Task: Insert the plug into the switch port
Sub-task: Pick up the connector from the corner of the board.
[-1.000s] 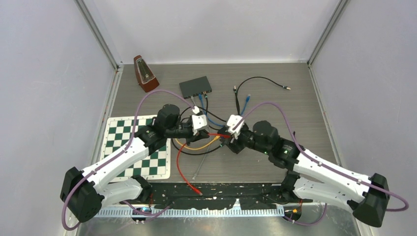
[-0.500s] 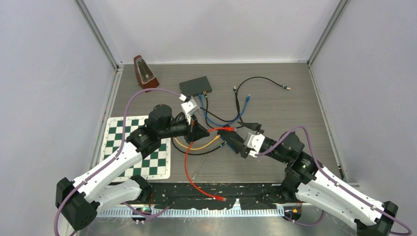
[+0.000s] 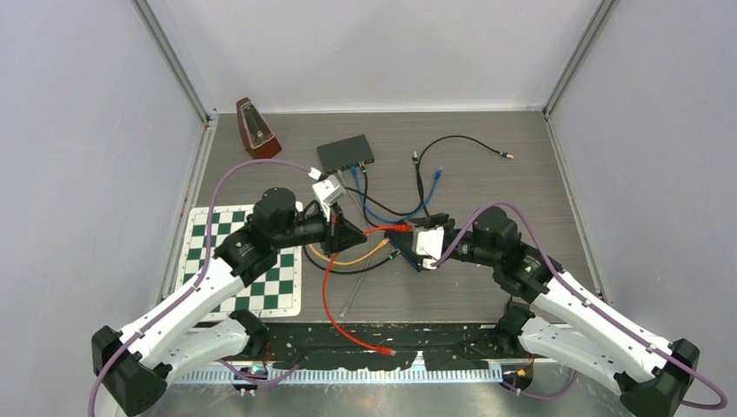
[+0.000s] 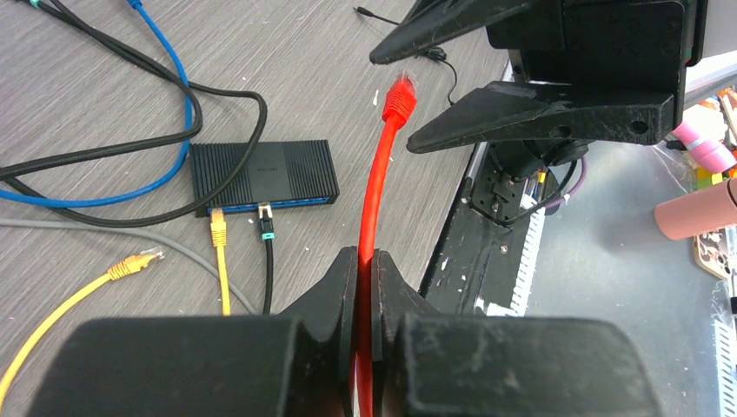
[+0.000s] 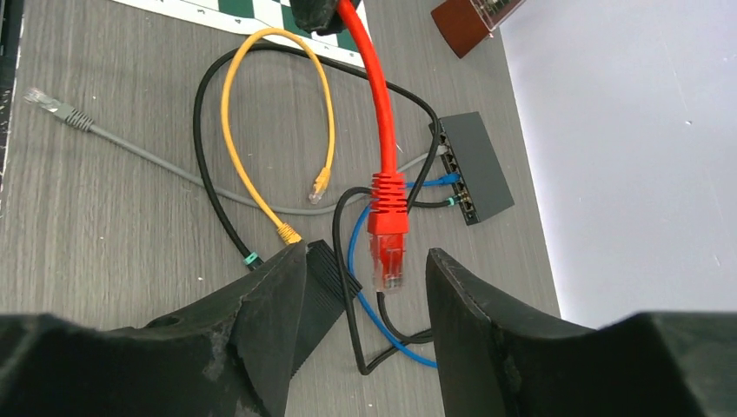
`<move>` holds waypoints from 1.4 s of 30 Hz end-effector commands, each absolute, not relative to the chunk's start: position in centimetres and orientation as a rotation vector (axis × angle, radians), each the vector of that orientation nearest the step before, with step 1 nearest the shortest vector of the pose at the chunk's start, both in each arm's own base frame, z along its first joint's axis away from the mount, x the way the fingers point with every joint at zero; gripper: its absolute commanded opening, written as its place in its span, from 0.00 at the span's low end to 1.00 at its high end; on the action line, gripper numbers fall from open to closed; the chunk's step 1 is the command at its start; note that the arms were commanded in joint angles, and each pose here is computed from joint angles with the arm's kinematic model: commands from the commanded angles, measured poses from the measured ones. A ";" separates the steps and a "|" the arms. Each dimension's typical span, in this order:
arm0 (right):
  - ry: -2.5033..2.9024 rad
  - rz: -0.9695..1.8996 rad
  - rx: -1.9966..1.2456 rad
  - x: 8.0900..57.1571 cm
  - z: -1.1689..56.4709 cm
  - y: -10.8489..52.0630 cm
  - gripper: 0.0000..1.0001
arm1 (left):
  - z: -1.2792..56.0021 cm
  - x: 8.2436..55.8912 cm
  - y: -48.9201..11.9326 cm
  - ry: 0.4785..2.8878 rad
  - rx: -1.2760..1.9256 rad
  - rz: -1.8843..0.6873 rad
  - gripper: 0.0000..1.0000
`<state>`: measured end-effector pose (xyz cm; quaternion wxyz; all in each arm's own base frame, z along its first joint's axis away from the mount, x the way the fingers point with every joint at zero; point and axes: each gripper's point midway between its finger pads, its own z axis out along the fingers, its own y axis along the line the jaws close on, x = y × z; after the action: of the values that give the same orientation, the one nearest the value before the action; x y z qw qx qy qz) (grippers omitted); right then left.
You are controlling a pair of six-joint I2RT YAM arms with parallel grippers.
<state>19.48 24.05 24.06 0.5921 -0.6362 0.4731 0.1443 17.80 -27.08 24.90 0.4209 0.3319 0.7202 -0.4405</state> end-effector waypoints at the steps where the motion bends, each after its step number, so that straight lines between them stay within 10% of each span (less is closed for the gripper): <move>1: 1.033 0.342 -1.481 19.3 26.0 24.4 0.56 | 26.9 17.9 -27.2 1.752 0.801 -1.133 0.00; 14: 1.057 0.340 -1.475 19.8 26.1 24.2 0.06 | 26.8 17.2 -27.2 1.664 0.854 -1.146 0.03; 17: 1.065 0.365 -1.512 19.6 25.9 24.5 0.05 | 26.6 17.0 -27.3 1.619 0.945 -1.110 0.39; 19: 1.061 0.395 -1.530 19.6 25.6 25.2 0.05 | 26.8 16.9 -27.2 1.560 1.058 -1.050 0.46; 42: 1.021 0.519 -1.565 20.5 25.1 28.5 0.05 | 24.8 20.6 -31.2 1.467 1.346 -1.001 0.39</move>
<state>19.84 27.38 21.92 0.5305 -0.6736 0.4664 0.2176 19.94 -30.05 23.34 0.4125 0.5234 0.6324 -0.3950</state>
